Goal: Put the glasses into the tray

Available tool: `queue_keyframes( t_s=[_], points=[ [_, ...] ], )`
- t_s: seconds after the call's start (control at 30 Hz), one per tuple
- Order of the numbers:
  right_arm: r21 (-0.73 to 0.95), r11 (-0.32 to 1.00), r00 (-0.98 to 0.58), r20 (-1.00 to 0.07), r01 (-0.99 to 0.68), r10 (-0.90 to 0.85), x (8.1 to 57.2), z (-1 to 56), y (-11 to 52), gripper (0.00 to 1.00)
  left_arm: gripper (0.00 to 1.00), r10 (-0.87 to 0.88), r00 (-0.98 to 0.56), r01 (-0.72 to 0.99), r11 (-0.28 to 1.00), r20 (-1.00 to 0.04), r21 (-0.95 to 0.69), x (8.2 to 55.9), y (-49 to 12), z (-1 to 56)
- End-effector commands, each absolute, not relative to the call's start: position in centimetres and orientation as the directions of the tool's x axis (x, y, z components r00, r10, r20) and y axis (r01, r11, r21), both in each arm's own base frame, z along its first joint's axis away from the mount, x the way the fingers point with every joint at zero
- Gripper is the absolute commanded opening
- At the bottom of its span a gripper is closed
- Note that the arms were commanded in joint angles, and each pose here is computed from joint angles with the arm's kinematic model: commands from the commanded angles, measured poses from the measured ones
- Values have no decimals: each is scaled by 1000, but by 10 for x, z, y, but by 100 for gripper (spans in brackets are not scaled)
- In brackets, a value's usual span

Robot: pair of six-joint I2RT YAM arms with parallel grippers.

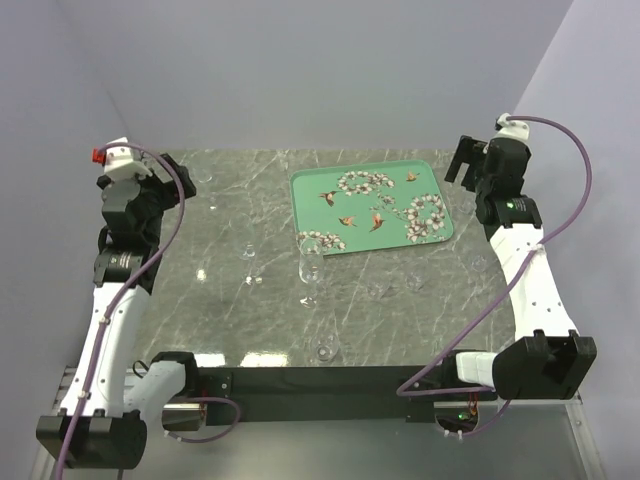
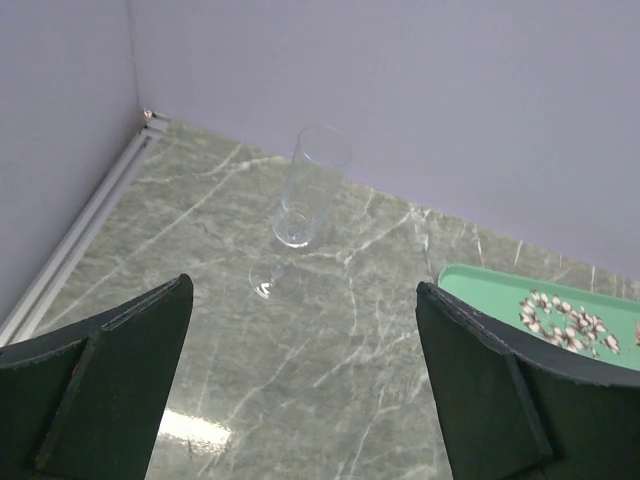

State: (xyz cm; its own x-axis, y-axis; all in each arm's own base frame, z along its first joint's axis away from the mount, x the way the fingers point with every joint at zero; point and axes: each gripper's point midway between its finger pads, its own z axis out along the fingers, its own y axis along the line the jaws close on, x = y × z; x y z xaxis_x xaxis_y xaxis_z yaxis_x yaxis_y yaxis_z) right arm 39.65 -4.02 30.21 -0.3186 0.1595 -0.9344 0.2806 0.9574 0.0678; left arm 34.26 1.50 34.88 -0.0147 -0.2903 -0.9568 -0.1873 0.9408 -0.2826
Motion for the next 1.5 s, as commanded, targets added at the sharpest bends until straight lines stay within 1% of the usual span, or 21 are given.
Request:
queue_keyframes(
  t_s=[0.0,0.1,0.2,0.23,0.33,0.4,0.43,0.5,0.53,0.6,0.67,0.7,0.77,0.8,0.83,0.9,0.93,1.0,1.03,1.13,1.47],
  points=[
    [88,966,-230,-962,241,145,407,334,-32,100,99,-318,-19,-155,937,-948,-312,349,8,370],
    [35,993,-184,-981,117,56,413,344,-9,100,99,-348,-35,-160,927,-937,-339,357,7,377],
    [-115,993,-147,-982,-18,-117,414,346,16,100,99,-380,-49,-146,917,-924,-370,363,2,384],
    [-201,978,-138,-969,-49,-206,414,345,21,100,100,-402,-61,-150,909,-914,-389,367,1,382],
    [-330,937,-149,-927,-113,-344,414,338,41,100,99,-454,-89,-148,886,-886,-440,372,-3,386],
    [-354,918,-183,-905,-177,-384,416,327,52,100,99,-482,-85,-138,872,-872,-469,374,-1,396],
    [-348,912,-167,-907,-219,-387,416,336,62,100,99,-514,-101,-161,853,-852,-496,378,2,392],
    [-334,901,-240,-884,-276,-401,416,317,67,100,99,-539,-90,-141,839,-838,-525,380,2,408],
    [-321,886,-242,-880,-335,-410,414,315,76,100,99,-569,-100,-169,818,-816,-549,384,7,403],
    [-294,877,-255,-878,-380,-405,414,308,84,100,97,-596,-93,-173,798,-798,-577,388,11,414],
    [-285,846,-236,-876,-450,-420,411,306,96,100,94,-637,-137,-223,766,-758,-603,398,17,400],
    [-280,838,-227,-878,-469,-421,411,306,100,100,93,-648,-128,-230,756,-751,-613,401,21,407],
    [-260,831,-221,-886,-491,-407,413,308,106,100,90,-674,-195,-300,732,-712,-611,414,24,383],
    [-241,821,-216,-892,-518,-398,412,309,112,100,89,-682,-191,-308,724,-706,-617,418,27,388],
    [-216,821,-218,-900,-529,-378,412,313,116,100,87,-701,-228,-340,708,-676,-619,430,28,372],
    [-170,803,-229,-906,-572,-355,413,311,125,100,83,-717,-253,-366,692,-649,-622,436,29,369],
    [-147,803,-238,-911,-577,-337,413,314,127,100,81,-727,-286,-394,683,-624,-615,448,30,353],
    [-105,786,-255,-913,-609,-320,414,310,133,100,76,-730,-302,-404,681,-613,-611,454,30,356],
    [-87,784,-264,-914,-614,-308,415,311,135,99,73,-733,-325,-428,678,-598,-598,463,32,343],
    [-39,776,-285,-918,-630,-277,417,309,138,98,68,-730,-339,-454,679,-593,-577,475,37,336],
    [23,775,-331,-912,-631,-242,421,298,135,96,53,-729,-399,-465,684,-557,-562,509,36,309]
  ],
)
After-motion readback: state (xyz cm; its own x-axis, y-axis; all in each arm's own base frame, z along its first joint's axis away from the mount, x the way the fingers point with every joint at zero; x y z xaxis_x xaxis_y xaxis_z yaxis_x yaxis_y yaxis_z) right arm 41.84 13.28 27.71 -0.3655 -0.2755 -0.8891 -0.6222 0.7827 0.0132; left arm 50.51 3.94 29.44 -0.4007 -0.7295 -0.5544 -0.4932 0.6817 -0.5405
